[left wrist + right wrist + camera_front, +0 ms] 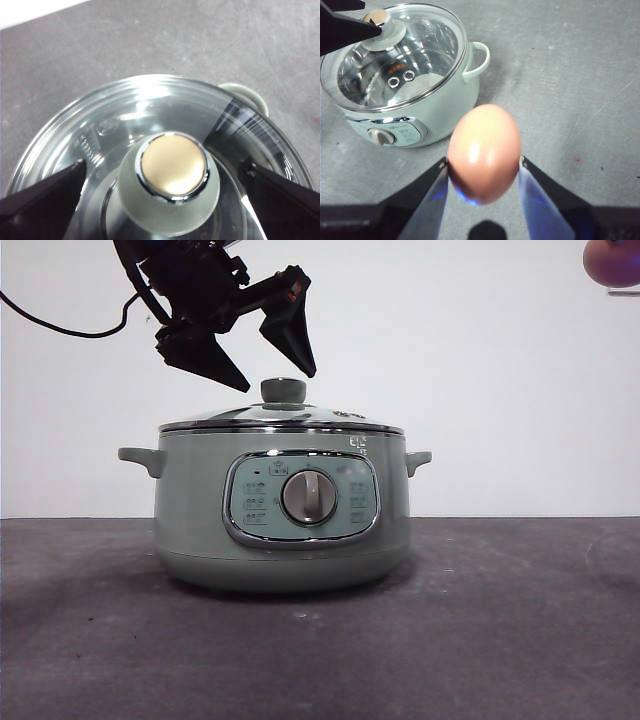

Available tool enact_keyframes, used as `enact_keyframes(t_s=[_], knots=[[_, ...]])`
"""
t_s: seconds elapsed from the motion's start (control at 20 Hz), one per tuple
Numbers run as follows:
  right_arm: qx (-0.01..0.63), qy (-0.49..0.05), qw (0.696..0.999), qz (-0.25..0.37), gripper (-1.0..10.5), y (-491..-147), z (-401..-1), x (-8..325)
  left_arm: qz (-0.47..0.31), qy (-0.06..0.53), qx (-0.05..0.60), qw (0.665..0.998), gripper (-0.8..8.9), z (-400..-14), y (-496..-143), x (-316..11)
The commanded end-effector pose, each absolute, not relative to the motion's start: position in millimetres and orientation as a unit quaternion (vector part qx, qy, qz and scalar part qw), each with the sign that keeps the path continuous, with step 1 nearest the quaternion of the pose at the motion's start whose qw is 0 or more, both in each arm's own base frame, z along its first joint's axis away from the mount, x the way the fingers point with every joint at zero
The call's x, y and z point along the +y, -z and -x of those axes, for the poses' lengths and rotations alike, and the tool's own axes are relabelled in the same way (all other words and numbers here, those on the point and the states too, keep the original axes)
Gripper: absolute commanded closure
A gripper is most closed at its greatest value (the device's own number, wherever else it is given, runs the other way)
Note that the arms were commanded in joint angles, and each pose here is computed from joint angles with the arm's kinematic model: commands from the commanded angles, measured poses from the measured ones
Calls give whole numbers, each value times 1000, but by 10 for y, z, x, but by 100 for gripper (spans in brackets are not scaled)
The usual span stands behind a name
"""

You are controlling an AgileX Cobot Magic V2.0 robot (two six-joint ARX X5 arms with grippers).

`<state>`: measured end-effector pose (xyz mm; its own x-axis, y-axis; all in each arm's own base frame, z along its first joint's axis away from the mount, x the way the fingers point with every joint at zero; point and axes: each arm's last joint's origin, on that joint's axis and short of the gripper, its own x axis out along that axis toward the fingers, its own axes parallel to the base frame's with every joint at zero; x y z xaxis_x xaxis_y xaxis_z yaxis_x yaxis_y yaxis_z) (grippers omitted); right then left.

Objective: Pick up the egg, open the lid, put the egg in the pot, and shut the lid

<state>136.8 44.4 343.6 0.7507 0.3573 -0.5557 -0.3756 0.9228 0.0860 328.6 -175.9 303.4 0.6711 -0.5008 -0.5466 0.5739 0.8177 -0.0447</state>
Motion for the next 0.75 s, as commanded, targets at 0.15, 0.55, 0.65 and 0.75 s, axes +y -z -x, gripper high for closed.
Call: enact_keyframes(t_s=[0.15,0.55,0.65,0.75], knots=[[285,-196,938,9,963,-3453,-1368,447,-71,301,293,905,220,-3327,-2894,-1856],[286,-196,938,9,963,-3453,-1369,447,-65,306,283,907,709,-3332,-2902,-1896],[285,-196,938,9,963,-3453,-1369,447,-64,308,280,907,821,-3325,-2913,-1911],[285,-196,938,9,963,-3453,-1369,447,-64,308,278,908,822,-3317,-2930,-1907]])
